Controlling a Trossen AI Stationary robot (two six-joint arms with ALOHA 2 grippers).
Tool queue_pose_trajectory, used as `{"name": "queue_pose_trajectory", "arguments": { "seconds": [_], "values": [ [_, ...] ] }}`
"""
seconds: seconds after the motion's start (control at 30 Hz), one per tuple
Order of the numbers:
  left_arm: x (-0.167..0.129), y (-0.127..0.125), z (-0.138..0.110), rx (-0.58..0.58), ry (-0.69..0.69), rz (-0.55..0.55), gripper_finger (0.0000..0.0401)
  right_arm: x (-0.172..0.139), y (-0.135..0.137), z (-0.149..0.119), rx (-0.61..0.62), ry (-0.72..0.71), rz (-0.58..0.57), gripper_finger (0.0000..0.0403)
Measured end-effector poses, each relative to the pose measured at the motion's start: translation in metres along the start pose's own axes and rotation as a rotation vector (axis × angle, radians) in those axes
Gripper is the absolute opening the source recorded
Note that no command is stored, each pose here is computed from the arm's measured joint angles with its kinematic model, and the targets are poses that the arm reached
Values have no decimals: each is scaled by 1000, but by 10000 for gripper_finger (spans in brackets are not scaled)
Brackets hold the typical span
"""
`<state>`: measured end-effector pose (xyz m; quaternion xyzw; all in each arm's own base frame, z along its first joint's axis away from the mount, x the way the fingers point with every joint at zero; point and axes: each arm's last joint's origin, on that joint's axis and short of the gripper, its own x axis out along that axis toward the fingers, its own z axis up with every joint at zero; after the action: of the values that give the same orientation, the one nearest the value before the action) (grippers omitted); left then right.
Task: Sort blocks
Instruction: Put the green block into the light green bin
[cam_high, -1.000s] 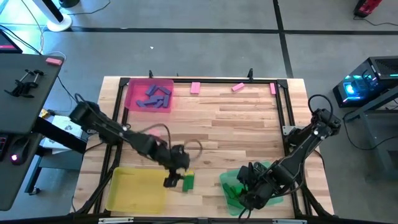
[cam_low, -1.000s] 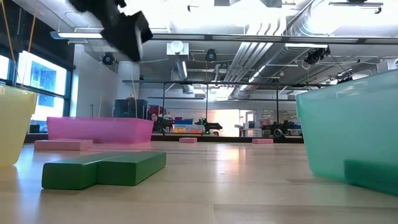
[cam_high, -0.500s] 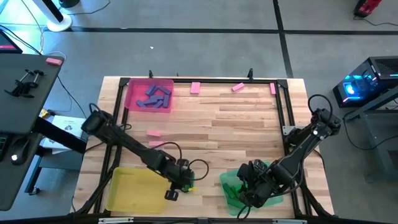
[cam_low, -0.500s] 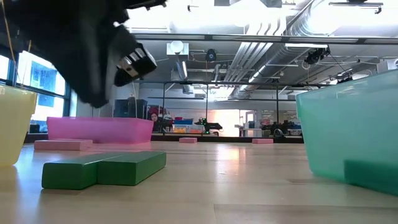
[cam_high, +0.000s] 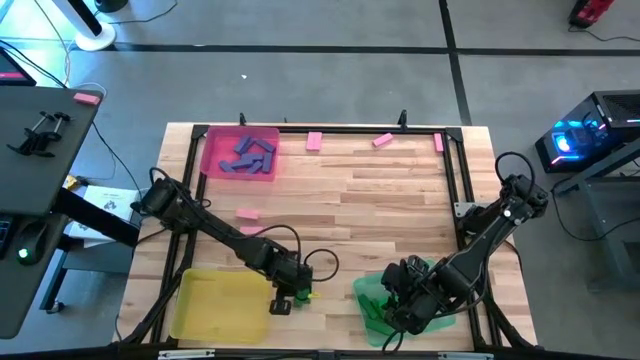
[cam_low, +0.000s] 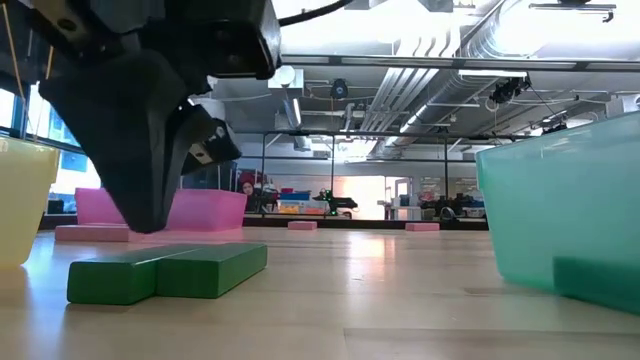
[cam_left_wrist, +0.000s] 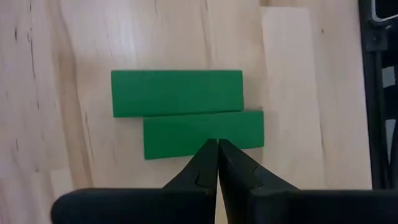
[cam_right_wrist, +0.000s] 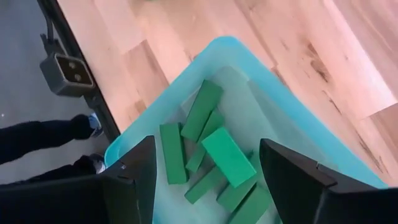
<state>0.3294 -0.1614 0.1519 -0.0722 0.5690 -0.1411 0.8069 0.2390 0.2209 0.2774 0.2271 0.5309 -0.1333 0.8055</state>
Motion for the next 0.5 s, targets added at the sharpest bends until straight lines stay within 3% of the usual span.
{"name": "queue_pose_trajectory", "arguments": {
  "seconds": [0.27, 0.5],
  "values": [
    [1, 1, 0, 38, -24, -10, 0, 2, -3, 8, 17, -26, -15, 220],
    [5, 16, -3, -5, 1, -34, 0, 4, -5, 14, 37, -32, -24, 220]
  ]
}}
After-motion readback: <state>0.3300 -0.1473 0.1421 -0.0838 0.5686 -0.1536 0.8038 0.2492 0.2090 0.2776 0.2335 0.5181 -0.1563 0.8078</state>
